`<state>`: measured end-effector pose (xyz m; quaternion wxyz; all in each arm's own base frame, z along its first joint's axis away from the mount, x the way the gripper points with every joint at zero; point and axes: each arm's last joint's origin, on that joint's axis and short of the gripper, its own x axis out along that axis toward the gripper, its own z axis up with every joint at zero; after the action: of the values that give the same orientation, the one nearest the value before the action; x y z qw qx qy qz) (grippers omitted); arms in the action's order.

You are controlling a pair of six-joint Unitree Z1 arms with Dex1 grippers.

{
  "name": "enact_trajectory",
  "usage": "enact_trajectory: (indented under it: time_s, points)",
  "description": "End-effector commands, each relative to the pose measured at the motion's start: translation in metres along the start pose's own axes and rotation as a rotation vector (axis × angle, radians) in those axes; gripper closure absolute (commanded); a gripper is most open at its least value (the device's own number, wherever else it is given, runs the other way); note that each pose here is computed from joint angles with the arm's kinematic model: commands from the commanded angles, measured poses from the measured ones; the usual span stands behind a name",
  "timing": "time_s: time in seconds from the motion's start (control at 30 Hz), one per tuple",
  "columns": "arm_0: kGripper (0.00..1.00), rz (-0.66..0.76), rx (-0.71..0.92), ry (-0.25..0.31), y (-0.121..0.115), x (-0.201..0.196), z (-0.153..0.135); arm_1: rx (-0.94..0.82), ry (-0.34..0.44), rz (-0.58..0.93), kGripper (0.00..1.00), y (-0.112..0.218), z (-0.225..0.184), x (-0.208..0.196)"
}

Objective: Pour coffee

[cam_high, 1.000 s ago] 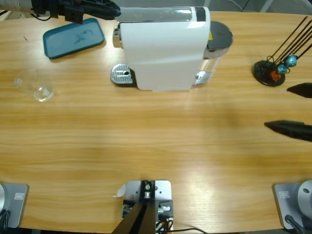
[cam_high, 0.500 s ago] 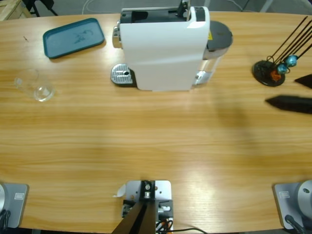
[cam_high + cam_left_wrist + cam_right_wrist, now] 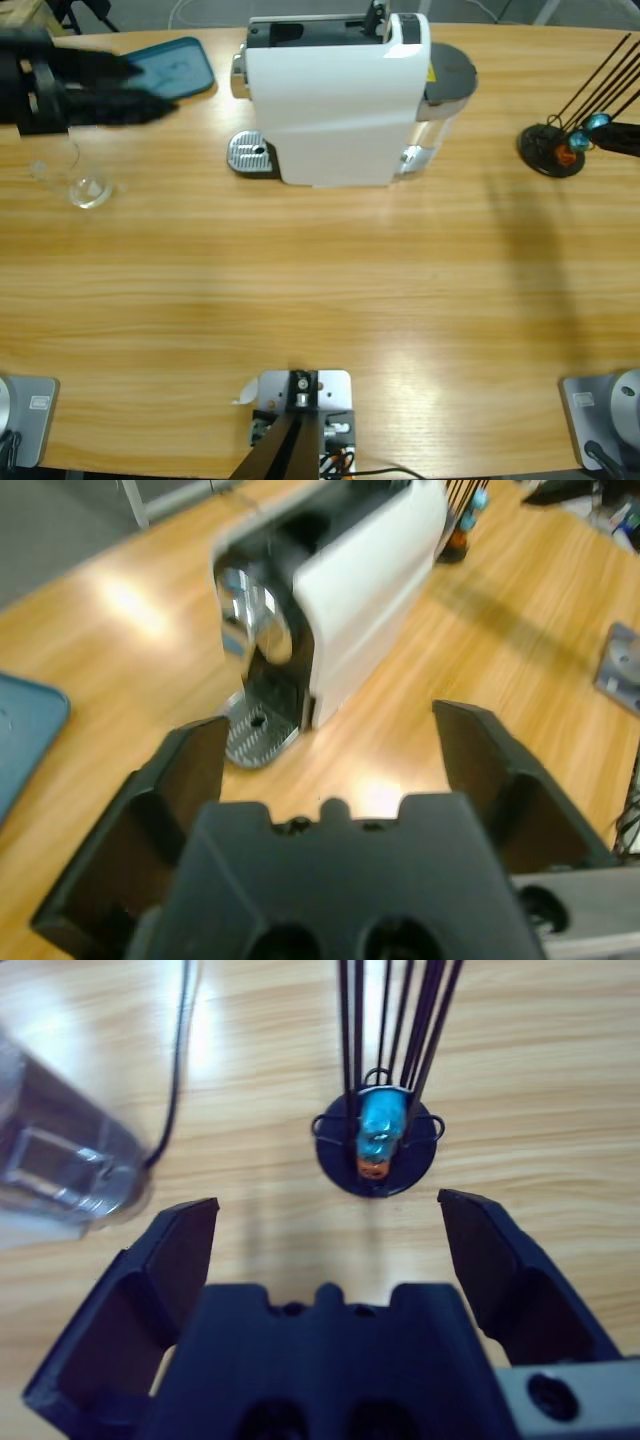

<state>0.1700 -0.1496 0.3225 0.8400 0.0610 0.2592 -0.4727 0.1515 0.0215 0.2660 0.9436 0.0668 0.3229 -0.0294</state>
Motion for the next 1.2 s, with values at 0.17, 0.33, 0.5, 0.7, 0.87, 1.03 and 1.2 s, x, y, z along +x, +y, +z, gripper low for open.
enact_trajectory:
  time_s: [0.17,0.33,0.5,0.7,0.87,1.03,1.2]
  points:
    - [0.0,0.242,0.047,0.13,0.012,0.002,-0.039,0.066,0.034,-0.062,0.197,-0.012,-0.015,0.054]
    - [0.0,0.267,0.079,0.113,0.011,-0.002,-0.039,0.081,0.031,-0.045,0.324,-0.013,-0.011,0.065]
    - [0.0,0.27,0.066,0.13,0.011,-0.004,-0.047,0.079,0.052,-0.057,0.341,-0.015,-0.012,0.077]
    - [0.0,0.293,0.044,0.124,0.013,-0.001,-0.047,0.067,0.013,-0.058,0.395,-0.017,-0.011,0.065]
    - [0.0,0.29,0.029,0.143,0.014,0.002,-0.051,0.063,0.002,-0.052,0.391,-0.017,-0.013,0.056]
    - [0.0,0.291,0.029,0.143,0.013,0.0,-0.054,0.056,0.013,-0.053,0.393,-0.017,-0.014,0.057]
    - [0.0,0.291,0.026,0.148,0.014,0.001,-0.054,0.044,0.016,-0.056,0.509,-0.018,-0.016,0.056]
